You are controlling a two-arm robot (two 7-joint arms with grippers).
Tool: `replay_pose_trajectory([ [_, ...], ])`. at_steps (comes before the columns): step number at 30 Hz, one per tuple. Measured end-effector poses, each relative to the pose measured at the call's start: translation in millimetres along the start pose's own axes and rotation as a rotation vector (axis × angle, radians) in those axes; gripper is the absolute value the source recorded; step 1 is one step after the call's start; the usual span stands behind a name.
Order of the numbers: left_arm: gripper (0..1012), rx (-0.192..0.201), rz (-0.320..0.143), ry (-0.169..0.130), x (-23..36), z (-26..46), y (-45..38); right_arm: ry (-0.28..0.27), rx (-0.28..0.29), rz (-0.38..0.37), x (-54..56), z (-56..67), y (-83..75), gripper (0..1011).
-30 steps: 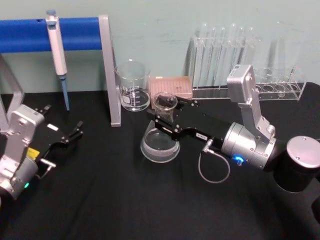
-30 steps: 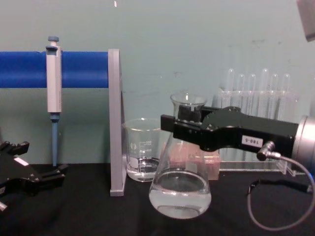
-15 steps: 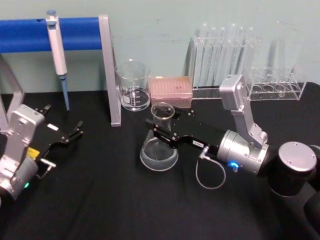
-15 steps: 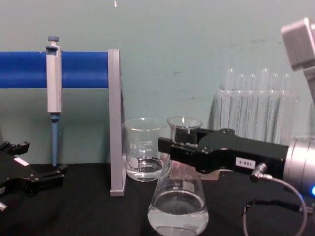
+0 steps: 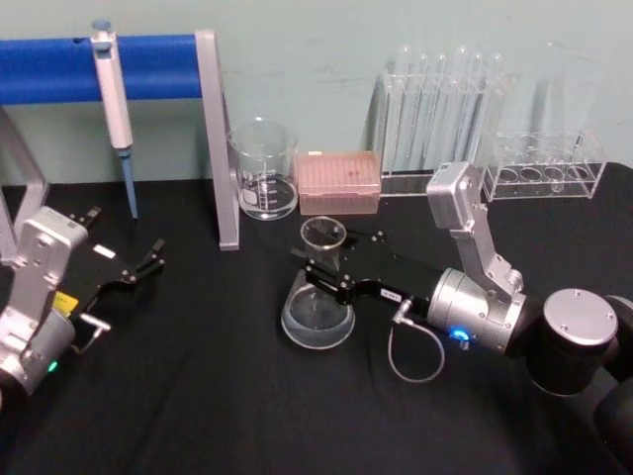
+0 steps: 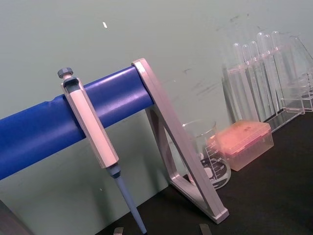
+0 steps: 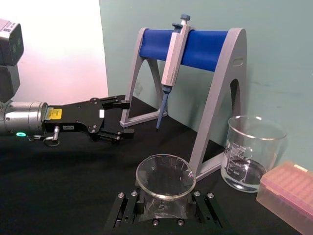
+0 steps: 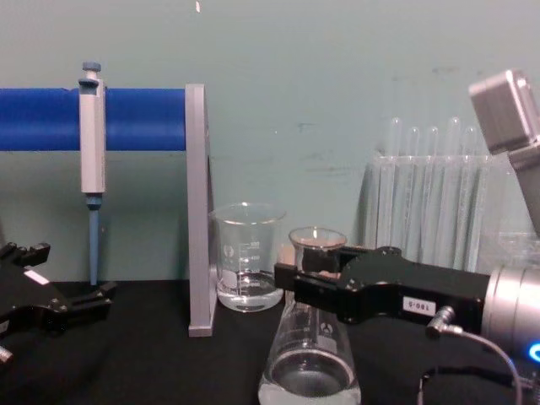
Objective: Grasp the erlenmeyer flask with one hand, shake it three times, then place it back.
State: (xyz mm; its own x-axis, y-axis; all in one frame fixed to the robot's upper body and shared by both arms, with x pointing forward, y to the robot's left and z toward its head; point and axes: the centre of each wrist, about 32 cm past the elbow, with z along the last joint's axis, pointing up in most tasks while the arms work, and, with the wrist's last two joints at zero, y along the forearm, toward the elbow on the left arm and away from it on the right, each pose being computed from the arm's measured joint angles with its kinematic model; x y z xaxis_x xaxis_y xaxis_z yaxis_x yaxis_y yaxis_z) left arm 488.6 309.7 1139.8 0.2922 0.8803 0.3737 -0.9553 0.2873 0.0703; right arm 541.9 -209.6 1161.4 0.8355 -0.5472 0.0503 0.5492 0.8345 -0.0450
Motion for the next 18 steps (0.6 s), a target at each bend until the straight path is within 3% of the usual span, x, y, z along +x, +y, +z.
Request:
replay_pose_trajectory([
  [18, 1001, 0.0, 0.0, 0.0, 0.0, 0.0, 0.0, 0.021, -0.036, -0.003, 0.1, -12.6, 2.4, 449],
])
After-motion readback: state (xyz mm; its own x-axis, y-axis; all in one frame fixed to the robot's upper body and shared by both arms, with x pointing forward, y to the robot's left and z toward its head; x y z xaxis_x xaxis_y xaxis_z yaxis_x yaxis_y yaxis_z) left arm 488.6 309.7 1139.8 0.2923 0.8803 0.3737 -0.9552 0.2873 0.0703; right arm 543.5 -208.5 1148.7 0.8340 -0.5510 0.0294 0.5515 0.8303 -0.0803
